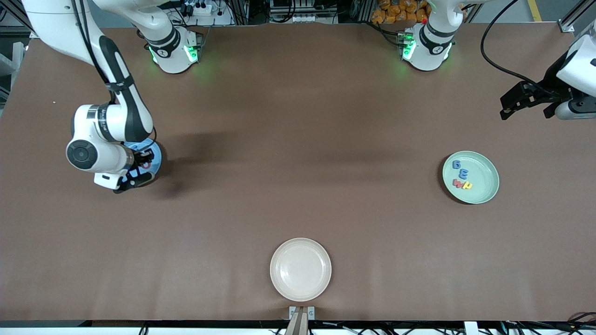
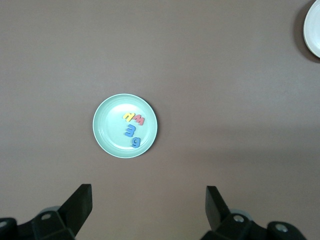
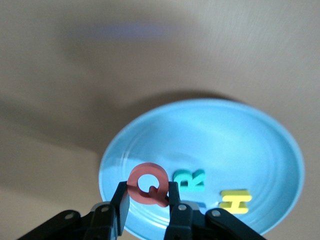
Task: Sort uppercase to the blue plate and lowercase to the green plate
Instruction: 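Carry the pink Q onto the blue plate and open the right gripper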
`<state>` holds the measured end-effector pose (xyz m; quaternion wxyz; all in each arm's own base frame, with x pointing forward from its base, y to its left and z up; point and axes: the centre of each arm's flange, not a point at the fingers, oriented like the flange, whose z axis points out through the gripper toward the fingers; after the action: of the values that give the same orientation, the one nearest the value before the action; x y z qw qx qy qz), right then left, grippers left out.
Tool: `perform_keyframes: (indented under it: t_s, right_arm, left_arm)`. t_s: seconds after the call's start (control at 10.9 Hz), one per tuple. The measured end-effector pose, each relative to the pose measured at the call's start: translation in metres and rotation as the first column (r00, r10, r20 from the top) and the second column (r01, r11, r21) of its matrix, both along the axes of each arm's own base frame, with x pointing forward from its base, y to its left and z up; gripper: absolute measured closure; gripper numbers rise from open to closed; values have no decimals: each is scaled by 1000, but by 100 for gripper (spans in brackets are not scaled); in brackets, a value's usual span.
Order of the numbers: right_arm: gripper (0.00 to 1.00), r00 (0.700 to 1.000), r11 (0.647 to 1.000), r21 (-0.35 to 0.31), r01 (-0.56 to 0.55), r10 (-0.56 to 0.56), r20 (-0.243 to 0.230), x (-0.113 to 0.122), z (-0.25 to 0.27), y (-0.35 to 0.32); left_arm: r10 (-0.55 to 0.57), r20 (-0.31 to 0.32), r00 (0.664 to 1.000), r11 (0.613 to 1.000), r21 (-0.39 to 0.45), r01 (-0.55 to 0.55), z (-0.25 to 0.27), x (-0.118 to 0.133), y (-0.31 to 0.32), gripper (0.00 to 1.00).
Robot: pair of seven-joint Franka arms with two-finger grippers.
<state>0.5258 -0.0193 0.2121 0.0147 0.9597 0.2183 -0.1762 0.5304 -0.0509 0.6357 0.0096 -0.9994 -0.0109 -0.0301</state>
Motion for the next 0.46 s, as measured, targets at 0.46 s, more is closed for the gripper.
perform_keyframes:
  t_s: [0.46]
  right_arm:
    - [60,998,999,38,-18,20,-58,-24,-21,4]
  left_arm:
    - [2,10,1000,1000,-1,-2,2,1,1,0]
